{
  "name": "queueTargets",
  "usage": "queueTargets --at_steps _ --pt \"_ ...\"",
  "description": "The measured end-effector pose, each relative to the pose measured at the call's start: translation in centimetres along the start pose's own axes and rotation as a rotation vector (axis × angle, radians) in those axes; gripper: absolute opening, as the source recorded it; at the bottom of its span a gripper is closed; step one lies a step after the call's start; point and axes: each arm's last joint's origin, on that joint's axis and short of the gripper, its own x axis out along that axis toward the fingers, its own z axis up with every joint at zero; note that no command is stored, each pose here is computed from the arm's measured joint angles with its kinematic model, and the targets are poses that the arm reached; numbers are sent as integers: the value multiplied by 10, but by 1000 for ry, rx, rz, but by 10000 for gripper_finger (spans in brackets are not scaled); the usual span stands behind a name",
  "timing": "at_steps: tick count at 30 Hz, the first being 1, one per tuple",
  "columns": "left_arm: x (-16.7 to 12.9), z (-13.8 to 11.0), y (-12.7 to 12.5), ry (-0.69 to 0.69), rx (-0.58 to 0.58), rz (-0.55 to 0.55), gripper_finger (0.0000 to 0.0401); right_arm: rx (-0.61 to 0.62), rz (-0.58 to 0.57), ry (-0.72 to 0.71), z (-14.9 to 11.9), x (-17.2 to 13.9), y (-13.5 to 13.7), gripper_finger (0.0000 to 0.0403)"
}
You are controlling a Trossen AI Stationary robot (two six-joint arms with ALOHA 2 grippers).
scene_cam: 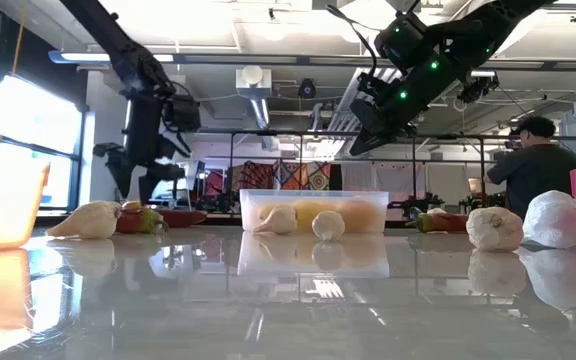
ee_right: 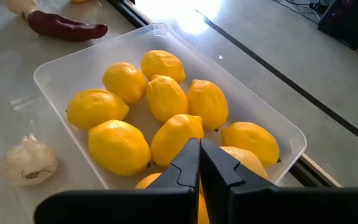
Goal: Sort produce into baskets
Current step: Put the lemon into the transparent bin
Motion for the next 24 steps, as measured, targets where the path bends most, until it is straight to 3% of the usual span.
queueTargets --at_steps 6,12,24 --pt "-11 27 19 23 -120 -141 207 0 7 0 0 0 0 0" --pt "5 40 40 95 -200 -228 207 0 46 2 0 0 1 0" --pt "32 42 39 159 -140 -154 207 -3 46 2 0 0 1 0"
